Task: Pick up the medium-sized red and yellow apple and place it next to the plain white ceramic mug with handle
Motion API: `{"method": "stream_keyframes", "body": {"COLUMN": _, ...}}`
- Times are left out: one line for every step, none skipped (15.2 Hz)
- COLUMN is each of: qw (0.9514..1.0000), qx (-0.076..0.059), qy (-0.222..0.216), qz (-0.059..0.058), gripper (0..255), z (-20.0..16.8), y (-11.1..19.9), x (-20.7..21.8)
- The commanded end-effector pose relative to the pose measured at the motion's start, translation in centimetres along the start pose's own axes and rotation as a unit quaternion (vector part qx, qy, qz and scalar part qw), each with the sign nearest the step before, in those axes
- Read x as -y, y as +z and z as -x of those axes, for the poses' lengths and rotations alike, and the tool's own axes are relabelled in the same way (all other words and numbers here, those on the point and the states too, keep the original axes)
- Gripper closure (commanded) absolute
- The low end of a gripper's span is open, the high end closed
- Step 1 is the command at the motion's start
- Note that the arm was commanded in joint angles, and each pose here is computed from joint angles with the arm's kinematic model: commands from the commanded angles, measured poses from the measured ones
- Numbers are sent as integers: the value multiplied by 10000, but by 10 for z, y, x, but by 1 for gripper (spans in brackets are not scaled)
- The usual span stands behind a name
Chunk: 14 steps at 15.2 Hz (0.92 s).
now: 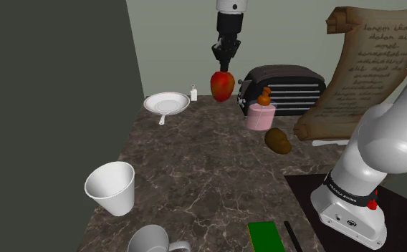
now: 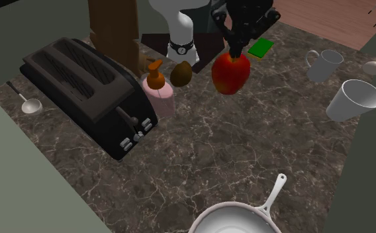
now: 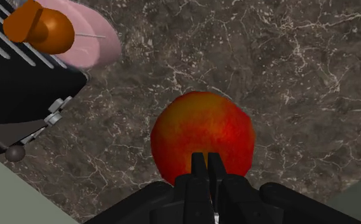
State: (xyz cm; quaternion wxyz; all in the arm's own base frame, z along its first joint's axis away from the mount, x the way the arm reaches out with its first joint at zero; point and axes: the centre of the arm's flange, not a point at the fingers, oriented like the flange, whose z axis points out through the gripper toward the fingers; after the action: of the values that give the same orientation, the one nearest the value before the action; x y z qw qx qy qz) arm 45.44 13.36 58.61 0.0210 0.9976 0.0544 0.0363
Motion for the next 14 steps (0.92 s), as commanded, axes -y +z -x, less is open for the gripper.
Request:
{"method": "stream_keyframes", "body": {"qw": 10000, "qx": -1, "qy": 6, "qz": 1, "gripper": 255, "z": 15, "y": -3, "x": 25}}
{"method": "stream_keyframes", "body": {"qw": 10000, "qx": -1, "qy": 6, "qz": 1, "gripper": 255, "z": 21, "y": -4, "x": 36}}
{"method": "stream_keyframes", "body": {"qw": 10000, "qx": -1, "qy": 6, "qz": 1, "gripper": 255, "z": 27, "y": -5, "x": 48}}
{"method": "stream_keyframes", "body": {"qw": 10000, "qx": -1, "qy": 6, "qz": 1, "gripper": 255, "z": 34, "y": -6, "x": 59}}
{"method": "stream_keyframes", "body": {"qw": 10000, "qx": -1, "qy": 6, "qz": 1, "gripper": 255, "z": 40, "y": -7, "x": 71}}
{"method": "stream_keyframes", "body": {"qw": 10000, "qx": -1, "qy": 6, "qz": 1, "gripper": 255, "z": 47, "y": -8, "x": 82}}
{"method": "stream_keyframes", "body": {"qw": 10000, "qx": -1, "qy": 6, "qz": 1, "gripper": 255, "z": 53, "y": -9, "x": 94}}
{"method": "stream_keyframes", "body": {"qw": 10000, "qx": -1, "qy": 6, "qz": 1, "gripper": 255, "z": 59, "y": -10, "x": 105}}
{"method": "stream_keyframes", "body": {"qw": 10000, "qx": -1, "qy": 6, "qz": 1, "gripper": 255, "z": 66, "y": -11, "x": 117}}
{"method": "stream_keyframes", "body": {"qw": 10000, "qx": -1, "qy": 6, "qz": 1, "gripper": 255, "z": 72, "y": -12, "x": 128}}
{"method": "stream_keyframes", "body": {"qw": 10000, "qx": -1, "qy": 6, "qz": 1, "gripper": 255, "z": 78, "y": -13, "x": 140}}
{"method": "stream_keyframes", "body": {"qw": 10000, "qx": -1, "qy": 6, "qz": 1, "gripper": 255, "z": 85, "y": -14, "x": 151}}
{"method": "stream_keyframes", "body": {"qw": 10000, "qx": -1, "qy": 6, "qz": 1, "gripper": 255, "z": 91, "y": -15, "x": 163}}
{"method": "stream_keyframes", "body": {"qw": 10000, "qx": -1, "qy": 6, "qz": 1, "gripper": 255, "z": 97, "y": -16, "x": 174}}
